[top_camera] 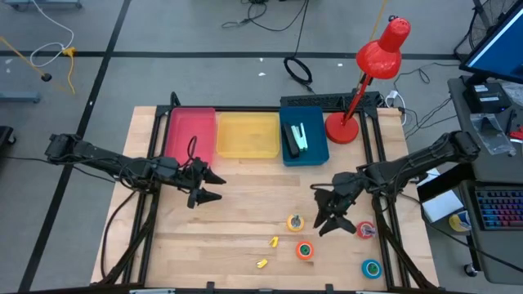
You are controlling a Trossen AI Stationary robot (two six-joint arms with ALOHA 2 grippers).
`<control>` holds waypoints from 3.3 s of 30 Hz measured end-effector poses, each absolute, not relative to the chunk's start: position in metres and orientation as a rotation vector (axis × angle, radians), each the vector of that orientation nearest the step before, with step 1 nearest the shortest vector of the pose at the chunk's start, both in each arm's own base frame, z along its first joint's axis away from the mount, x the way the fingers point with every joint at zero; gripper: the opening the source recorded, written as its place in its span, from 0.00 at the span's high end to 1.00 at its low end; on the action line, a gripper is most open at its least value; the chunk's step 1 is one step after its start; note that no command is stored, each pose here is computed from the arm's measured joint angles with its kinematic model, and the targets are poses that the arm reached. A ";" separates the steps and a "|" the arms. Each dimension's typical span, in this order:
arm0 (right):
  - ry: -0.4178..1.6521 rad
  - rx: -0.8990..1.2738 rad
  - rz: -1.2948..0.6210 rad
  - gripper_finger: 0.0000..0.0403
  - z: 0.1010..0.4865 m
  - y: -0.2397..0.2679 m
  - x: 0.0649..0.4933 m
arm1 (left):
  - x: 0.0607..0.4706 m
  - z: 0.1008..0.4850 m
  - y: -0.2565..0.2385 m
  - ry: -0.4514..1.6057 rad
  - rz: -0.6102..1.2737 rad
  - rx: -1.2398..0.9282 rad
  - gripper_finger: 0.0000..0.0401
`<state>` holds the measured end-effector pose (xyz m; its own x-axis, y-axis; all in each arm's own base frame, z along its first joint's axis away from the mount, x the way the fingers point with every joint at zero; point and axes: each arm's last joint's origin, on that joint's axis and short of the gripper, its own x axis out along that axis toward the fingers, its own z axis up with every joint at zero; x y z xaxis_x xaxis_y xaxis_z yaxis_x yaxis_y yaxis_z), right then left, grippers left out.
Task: Pick and place Stapler, Stapler remover, tape
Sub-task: Put the left green small stapler into the blue bin
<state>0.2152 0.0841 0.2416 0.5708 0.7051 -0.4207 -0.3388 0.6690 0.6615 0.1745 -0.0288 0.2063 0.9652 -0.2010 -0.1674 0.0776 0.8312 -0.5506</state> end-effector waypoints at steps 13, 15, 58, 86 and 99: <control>0.724 0.371 0.760 0.65 0.218 0.105 0.230 | 0.174 0.206 -0.029 0.223 -0.142 -0.572 0.10; 0.717 0.346 0.769 0.65 0.215 0.105 0.232 | 0.174 0.206 -0.029 0.222 -0.142 -0.571 0.10; 0.635 0.094 0.816 0.65 0.199 0.130 0.236 | 0.132 0.200 -0.012 -0.025 -0.317 -0.366 0.10; 0.785 0.243 0.659 0.65 0.173 0.146 0.247 | 0.128 0.185 -0.016 0.071 -0.208 -0.392 0.10; 0.957 0.719 0.437 0.65 0.173 0.166 0.235 | 0.127 0.180 -0.016 0.120 -0.208 -0.374 0.10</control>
